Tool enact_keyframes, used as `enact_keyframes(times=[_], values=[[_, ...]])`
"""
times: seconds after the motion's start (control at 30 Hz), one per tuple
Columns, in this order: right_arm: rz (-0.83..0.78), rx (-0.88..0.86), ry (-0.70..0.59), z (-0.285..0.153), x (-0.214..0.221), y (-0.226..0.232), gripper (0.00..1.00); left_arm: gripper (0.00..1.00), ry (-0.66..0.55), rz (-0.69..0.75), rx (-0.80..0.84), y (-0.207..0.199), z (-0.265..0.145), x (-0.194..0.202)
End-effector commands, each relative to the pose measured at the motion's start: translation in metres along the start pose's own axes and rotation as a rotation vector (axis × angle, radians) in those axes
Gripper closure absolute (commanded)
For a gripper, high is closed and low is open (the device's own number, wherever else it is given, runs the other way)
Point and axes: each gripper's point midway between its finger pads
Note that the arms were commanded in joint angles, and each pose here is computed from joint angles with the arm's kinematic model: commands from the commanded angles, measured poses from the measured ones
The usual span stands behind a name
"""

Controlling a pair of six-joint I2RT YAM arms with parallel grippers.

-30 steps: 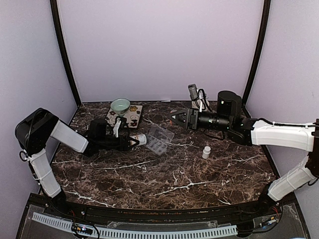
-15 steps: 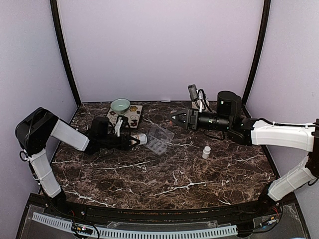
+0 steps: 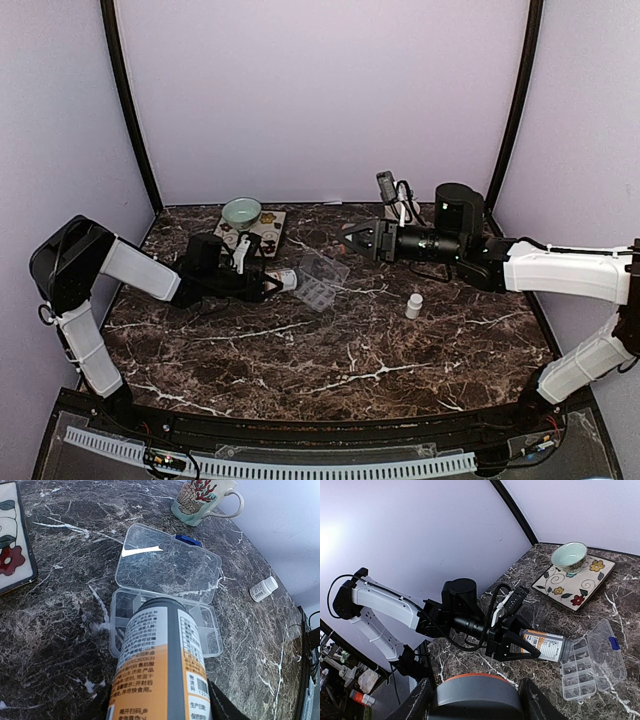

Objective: Sort the pills into containers
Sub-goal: Pour the pill into the compartment of the pill container.

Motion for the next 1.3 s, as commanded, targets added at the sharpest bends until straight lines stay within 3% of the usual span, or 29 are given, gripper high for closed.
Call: enact_keyframes(times=[0.0,1.27], values=[[-0.04,-0.031,-0.034,-0.0006,-0.0127,0.016,0.53,1.0,-0.017,0.04,-0.011,-0.0047,-0.007,-0.0164],[-0.045,-0.028,-0.018,0.0077,-0.01,0.0162,0.53,1.0,0.027,0.123,-0.073,-0.005,-0.0126,-0.0221]])
Point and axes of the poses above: each gripper's point midway between its finger pads, its own z axis out along the fingers, its own y axis along the line the jaws close on, x = y × z, and after that the axes turned 14 degrees about z, right-handed
